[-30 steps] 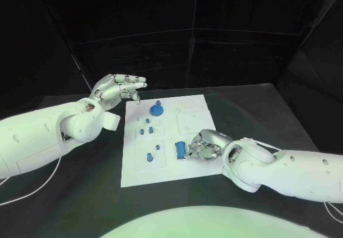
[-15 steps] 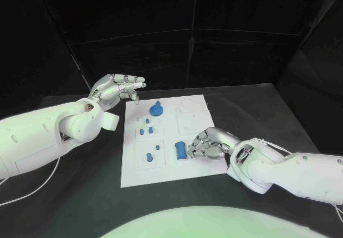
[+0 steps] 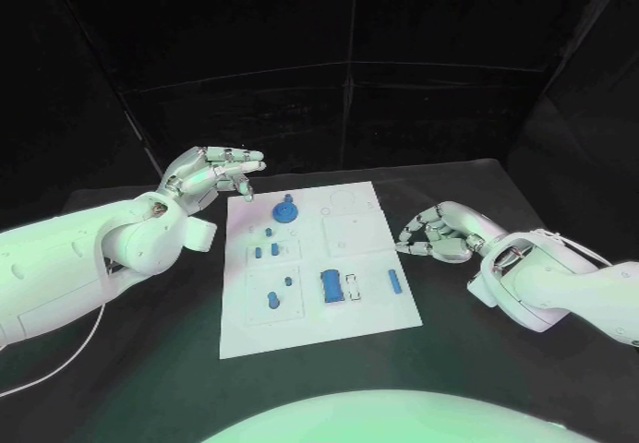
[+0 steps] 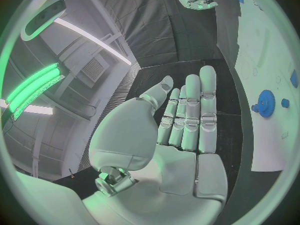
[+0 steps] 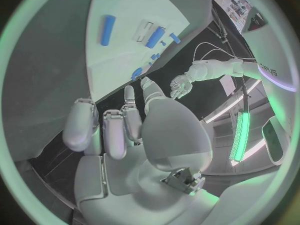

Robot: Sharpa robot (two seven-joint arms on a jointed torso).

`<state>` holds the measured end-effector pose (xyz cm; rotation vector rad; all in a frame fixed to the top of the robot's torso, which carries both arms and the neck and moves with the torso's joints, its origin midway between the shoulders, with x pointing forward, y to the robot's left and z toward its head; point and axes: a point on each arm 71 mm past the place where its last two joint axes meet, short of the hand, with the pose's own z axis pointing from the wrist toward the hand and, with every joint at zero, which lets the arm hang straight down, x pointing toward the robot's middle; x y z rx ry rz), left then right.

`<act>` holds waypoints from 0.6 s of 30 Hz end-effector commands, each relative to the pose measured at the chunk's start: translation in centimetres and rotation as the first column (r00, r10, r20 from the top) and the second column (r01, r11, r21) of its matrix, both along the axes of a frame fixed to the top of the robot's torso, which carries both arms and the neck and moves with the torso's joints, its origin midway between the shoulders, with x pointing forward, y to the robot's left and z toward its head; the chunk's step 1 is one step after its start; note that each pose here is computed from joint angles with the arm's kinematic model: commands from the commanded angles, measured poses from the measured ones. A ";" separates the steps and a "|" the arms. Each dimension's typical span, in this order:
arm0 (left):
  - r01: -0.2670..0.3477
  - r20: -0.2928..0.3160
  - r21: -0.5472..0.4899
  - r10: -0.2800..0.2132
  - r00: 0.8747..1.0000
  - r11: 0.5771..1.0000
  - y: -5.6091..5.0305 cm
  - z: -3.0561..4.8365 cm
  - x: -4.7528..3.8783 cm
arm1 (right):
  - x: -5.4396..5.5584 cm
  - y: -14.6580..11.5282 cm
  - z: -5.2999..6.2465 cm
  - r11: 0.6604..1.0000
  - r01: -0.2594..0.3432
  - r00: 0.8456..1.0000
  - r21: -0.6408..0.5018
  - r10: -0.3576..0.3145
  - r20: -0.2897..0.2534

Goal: Assemble the parts on the task board

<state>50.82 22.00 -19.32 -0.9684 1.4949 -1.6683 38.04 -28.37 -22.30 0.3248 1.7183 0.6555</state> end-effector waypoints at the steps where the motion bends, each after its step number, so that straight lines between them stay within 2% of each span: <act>1: 0.007 0.007 -0.008 -0.007 1.000 1.000 -0.1 0.10 0.03 | 0.2 -0.8 -0.4 0.988 -0.007 0.999 -0.154 0.000 -0.047; 7: 0.011 0.006 -0.008 -0.011 1.000 1.000 -0.2 0.03 0.00 | 0.6 -1.1 -1.3 0.965 -0.018 0.994 -0.262 -0.011 -0.108; 12: 0.013 0.002 -0.005 -0.013 1.000 1.000 -0.2 -0.16 -0.12 | 0.8 -0.7 -2.0 0.951 -0.030 0.992 -0.308 -0.009 -0.125; 18: 0.015 0.000 -0.004 -0.015 1.000 1.000 -0.2 -0.26 -0.20 | 0.4 0.2 -3.0 0.945 -0.047 0.990 -0.324 0.000 -0.142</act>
